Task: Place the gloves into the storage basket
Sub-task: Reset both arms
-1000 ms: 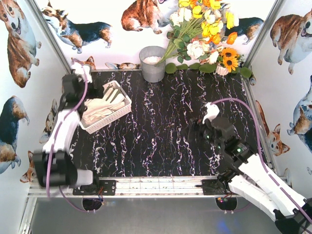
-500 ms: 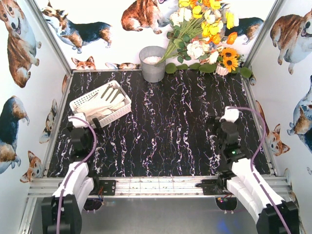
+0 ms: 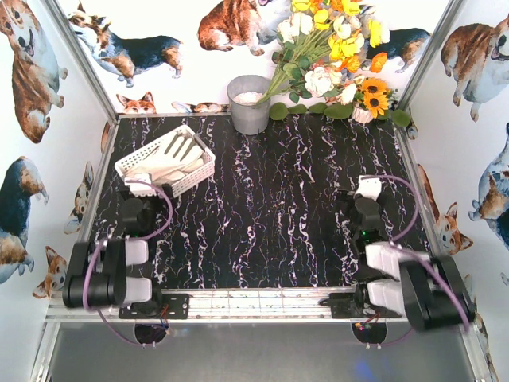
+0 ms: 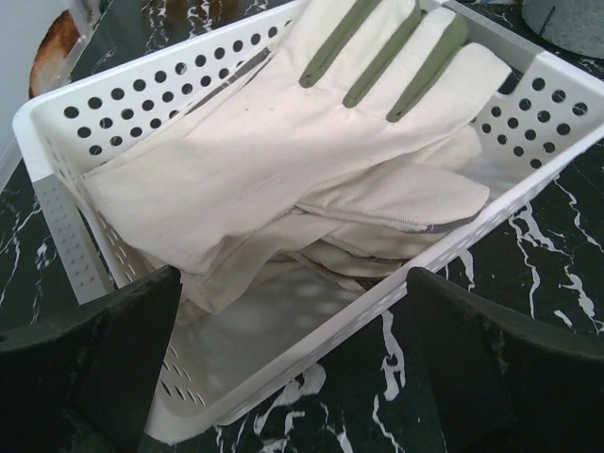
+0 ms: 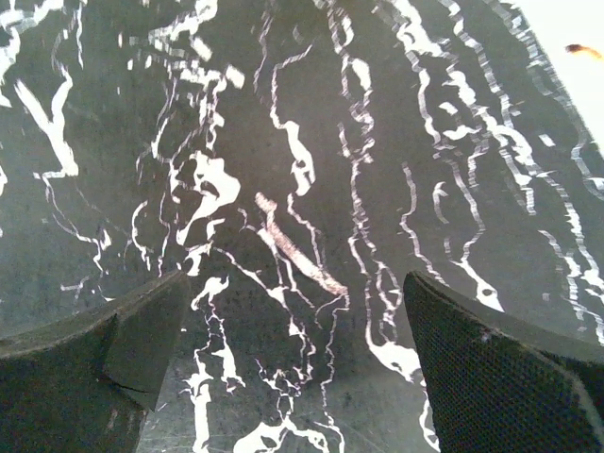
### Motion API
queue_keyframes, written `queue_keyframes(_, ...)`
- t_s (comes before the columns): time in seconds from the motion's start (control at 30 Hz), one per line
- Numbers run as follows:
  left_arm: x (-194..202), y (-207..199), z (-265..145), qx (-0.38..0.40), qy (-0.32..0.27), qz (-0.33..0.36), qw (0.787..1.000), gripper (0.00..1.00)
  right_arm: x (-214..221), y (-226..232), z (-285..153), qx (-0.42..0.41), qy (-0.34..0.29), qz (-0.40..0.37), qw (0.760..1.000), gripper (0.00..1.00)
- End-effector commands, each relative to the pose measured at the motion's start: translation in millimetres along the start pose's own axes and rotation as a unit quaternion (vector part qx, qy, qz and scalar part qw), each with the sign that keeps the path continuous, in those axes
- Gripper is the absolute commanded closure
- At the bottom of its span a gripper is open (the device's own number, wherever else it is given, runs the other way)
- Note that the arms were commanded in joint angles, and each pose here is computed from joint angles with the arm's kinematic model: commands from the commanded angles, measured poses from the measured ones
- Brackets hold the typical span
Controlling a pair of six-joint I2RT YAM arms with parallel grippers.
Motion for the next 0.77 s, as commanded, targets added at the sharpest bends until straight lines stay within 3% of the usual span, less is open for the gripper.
queue_keyframes(0.0, -8, -6, 21, 0.027, -0.033, 0.031, 0.999, 0.00, -21, 16, 31, -0.049, -0.053, -0.009, 0.997, 0.00)
queue_keyframes(0.07, 1, -7, 33, 0.026, -0.021, 0.036, 0.999, 0.00, -15, 25, 48, -0.075, -0.061, -0.028, 0.995, 0.00)
queue_keyframes(0.13, 6, -6, 42, 0.006, 0.023, 0.043, 0.999, 0.00, -21, 20, 49, -0.092, -0.013, -0.012, 0.996, 0.00)
queue_keyframes(0.17, 5, -8, 43, -0.014, 0.016, 0.050, 0.999, 0.00, -15, 19, 51, -0.097, 0.009, -0.010, 0.995, 0.00)
queue_keyframes(0.2, 7, -8, 43, -0.032, 0.022, 0.047, 0.998, 0.00, -20, 20, 55, -0.101, -0.028, -0.004, 0.995, 0.00)
queue_keyframes(0.33, 6, -6, 42, -0.057, 0.025, 0.043, 0.997, 0.00, -15, 17, 49, -0.098, 0.001, -0.004, 0.995, 0.00)
queue_keyframes(0.47, 6, -6, 42, -0.058, 0.019, 0.043, 0.997, 0.00, -16, 17, 53, -0.096, -0.032, -0.003, 0.995, 0.00)
queue_keyframes(0.73, 5, -6, 42, -0.058, 0.019, 0.043, 0.997, 0.00, -15, 19, 53, -0.109, -0.019, -0.007, 0.994, 0.00)
Point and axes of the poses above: each gripper's point midway between its finger pads, its own z axis out along the fingers, its own y axis along the line the jaws close on, x = y × z, the point moved 7 cm from there along -z, back along the fingers
